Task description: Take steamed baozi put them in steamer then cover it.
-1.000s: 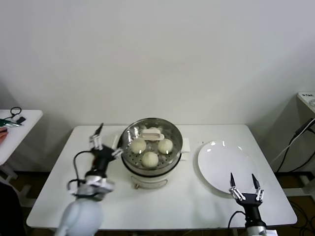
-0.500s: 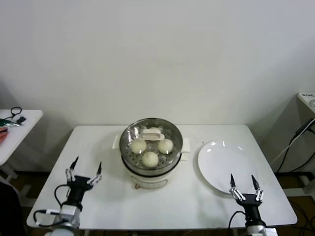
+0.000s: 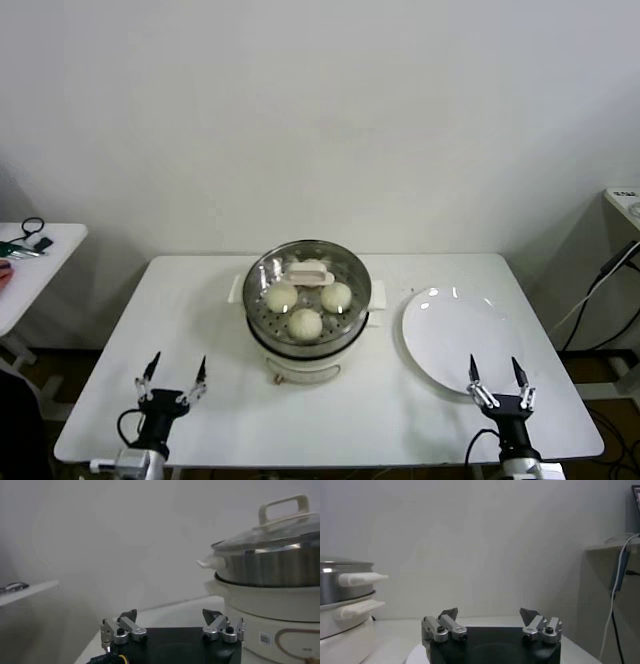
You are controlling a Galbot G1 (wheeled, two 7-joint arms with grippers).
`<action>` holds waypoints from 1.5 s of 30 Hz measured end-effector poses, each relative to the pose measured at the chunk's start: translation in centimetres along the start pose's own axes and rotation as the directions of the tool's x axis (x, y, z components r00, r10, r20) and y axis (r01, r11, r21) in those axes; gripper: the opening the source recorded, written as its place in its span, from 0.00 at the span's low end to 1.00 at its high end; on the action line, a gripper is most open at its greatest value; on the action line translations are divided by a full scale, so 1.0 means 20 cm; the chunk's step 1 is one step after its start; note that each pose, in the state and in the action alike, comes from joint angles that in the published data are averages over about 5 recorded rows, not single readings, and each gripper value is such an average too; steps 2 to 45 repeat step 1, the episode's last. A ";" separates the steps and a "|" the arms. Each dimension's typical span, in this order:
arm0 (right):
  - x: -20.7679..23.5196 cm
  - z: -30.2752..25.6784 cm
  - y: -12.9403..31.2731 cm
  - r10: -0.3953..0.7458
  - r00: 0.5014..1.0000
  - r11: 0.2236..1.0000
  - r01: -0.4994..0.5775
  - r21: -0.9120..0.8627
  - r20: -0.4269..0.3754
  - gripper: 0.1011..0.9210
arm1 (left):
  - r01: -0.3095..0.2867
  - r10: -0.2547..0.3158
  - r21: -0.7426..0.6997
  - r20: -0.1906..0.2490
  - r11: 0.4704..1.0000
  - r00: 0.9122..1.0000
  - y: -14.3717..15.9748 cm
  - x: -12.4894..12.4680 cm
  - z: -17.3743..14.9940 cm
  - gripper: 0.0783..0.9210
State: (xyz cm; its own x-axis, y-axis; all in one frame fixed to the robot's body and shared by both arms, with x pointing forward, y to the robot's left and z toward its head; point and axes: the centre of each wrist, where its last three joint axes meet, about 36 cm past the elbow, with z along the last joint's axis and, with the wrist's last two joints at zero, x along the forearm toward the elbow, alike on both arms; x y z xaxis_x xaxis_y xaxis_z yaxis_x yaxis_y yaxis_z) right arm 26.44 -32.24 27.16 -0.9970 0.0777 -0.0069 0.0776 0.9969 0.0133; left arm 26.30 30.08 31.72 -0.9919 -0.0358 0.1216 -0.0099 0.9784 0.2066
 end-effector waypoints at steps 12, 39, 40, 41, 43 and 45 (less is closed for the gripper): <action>0.00 0.00 0.00 0.000 1.000 1.000 0.000 0.000 0.000 0.88 | 0.000 0.000 0.004 0.000 1.000 1.000 0.00 0.00 0.00 0.88; 0.00 0.00 0.00 0.000 1.000 1.000 0.000 0.000 0.000 0.88 | 0.000 0.000 0.004 0.000 1.000 1.000 0.00 0.00 0.00 0.88; 0.00 0.00 0.00 0.000 1.000 1.000 0.000 0.000 0.000 0.88 | 0.000 0.000 0.004 0.000 1.000 1.000 0.00 0.00 0.00 0.88; 0.00 0.00 0.00 0.000 1.000 1.000 0.000 0.000 0.000 0.88 | 0.000 0.000 0.004 0.000 1.000 1.000 0.00 0.00 0.00 0.88; 0.00 0.00 0.00 0.000 1.000 1.000 0.000 0.000 0.000 0.88 | 0.000 0.000 0.004 0.000 1.000 1.000 0.00 0.00 0.00 0.88; 0.00 0.00 0.00 0.000 1.000 1.000 0.000 0.000 0.000 0.88 | 0.000 0.000 0.004 0.000 1.000 1.000 0.00 0.00 0.00 0.88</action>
